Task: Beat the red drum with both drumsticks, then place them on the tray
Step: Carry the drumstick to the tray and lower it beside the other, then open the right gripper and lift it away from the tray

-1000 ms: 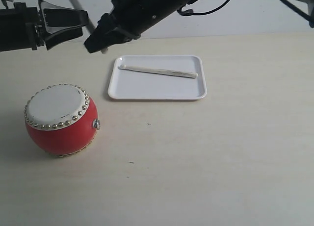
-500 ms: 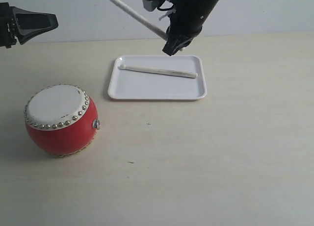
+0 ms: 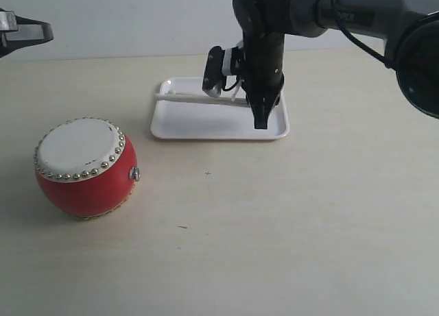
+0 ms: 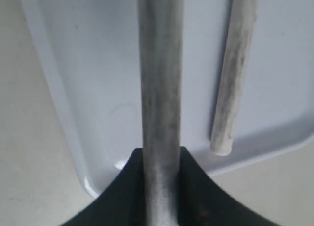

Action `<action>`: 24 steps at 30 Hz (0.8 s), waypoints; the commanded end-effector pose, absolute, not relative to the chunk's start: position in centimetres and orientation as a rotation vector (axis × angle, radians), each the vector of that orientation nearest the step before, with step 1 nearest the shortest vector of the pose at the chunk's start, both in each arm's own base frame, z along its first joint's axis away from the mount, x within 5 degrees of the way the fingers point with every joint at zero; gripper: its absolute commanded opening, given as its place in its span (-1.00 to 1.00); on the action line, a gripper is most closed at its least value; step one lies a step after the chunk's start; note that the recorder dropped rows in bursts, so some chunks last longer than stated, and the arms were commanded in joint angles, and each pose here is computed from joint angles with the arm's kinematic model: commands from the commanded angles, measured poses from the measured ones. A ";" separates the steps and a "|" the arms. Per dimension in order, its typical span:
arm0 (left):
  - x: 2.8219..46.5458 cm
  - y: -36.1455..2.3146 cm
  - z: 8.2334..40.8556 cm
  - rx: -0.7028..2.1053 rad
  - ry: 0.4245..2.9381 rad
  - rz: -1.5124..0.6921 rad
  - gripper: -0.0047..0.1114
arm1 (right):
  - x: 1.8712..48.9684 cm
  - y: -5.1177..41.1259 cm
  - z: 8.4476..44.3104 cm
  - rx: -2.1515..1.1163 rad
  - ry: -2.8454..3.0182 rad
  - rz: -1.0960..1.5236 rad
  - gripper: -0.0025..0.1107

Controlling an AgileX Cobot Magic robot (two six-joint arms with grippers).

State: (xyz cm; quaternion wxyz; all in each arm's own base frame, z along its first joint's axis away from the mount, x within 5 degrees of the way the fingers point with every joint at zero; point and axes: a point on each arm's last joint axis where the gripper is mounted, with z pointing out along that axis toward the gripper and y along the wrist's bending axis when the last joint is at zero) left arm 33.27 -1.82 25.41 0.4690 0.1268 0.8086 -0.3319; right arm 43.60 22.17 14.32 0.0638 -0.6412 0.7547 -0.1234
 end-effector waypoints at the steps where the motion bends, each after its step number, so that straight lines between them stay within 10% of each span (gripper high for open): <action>1: 32.7 -1.7 26.3 0.292 1.970 -0.760 -0.92 | 44.0 21.8 13.7 -1.985 2.253 -0.464 -0.96; 11: 32.6 -3.1 26.4 0.323 1.973 -0.785 -0.92 | 44.1 21.8 12.5 -2.017 2.243 -0.465 -0.88; 24: 32.9 -5.5 26.1 0.352 1.995 -0.688 -0.92 | 44.0 21.9 13.5 -1.866 2.324 -0.449 0.01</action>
